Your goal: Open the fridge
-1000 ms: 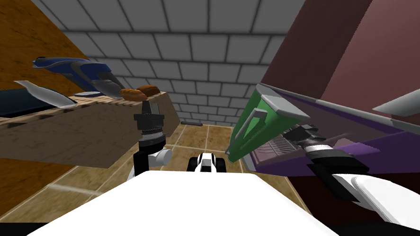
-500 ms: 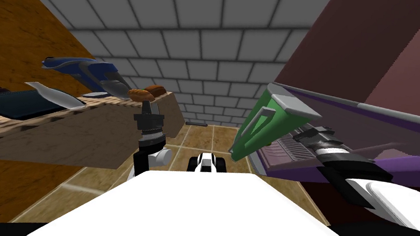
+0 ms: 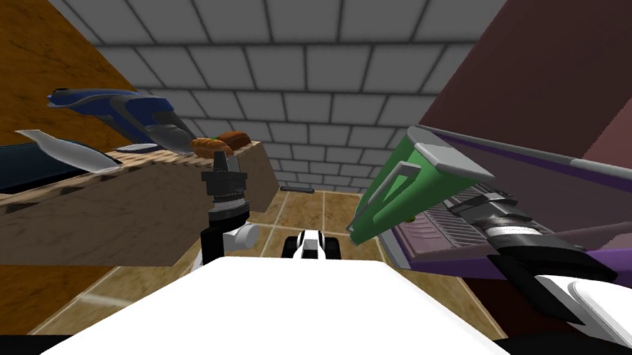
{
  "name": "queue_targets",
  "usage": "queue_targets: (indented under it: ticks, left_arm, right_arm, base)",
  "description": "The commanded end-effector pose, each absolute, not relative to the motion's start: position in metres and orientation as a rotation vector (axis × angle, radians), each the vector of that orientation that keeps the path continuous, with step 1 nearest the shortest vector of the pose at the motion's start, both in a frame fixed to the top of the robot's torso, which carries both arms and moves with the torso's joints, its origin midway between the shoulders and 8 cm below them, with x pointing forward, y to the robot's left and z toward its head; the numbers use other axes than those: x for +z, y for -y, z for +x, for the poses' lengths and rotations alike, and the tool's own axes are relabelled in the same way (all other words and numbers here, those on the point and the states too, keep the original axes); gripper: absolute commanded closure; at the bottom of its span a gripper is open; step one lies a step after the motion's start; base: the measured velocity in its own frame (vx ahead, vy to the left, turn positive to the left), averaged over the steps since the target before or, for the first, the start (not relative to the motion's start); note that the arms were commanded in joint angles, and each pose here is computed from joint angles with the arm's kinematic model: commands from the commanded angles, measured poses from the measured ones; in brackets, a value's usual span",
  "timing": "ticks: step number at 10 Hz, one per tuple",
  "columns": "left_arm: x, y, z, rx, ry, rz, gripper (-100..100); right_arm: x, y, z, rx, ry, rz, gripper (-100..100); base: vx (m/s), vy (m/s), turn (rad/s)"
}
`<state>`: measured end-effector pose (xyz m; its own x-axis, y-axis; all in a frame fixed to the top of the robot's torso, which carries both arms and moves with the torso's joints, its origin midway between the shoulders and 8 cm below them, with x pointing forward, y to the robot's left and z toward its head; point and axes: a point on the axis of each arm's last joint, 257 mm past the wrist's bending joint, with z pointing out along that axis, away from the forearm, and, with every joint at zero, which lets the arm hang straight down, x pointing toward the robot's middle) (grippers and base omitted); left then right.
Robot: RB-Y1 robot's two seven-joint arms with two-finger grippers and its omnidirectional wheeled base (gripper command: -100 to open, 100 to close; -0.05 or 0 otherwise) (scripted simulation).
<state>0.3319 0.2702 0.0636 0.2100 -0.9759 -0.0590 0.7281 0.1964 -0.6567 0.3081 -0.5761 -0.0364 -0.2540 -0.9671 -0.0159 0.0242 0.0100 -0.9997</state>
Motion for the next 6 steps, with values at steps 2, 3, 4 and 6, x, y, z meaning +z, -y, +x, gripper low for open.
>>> queue_targets:
  ticks: [2,3,4,6]
  left_arm:
    - [0.064,-0.27,0.332,-1.275,-0.532,-0.562,0]
    - [0.064,-0.27,0.332,-1.275,-0.532,-0.562,0]
    - [0.064,-0.27,0.332,-1.275,-0.532,-0.562,0]
    - [0.064,-0.27,0.332,-1.275,-0.532,-0.562,0]
  right_arm:
    - [-0.031,0.59,0.299,-1.432,-1.402,-1.043,-100]
    - [-0.03,0.594,0.297,-1.441,-1.407,-1.042,-100]
    - [-0.028,0.598,0.293,-1.453,-1.413,-1.041,-100]
    - [-0.025,0.607,0.287,-1.475,-1.426,-1.037,-100]
  base:
    - [0.135,0.156,-0.043]
    - [0.129,0.157,-0.034]
    - [0.135,0.156,-0.04]
    - [0.148,0.18,-0.041]
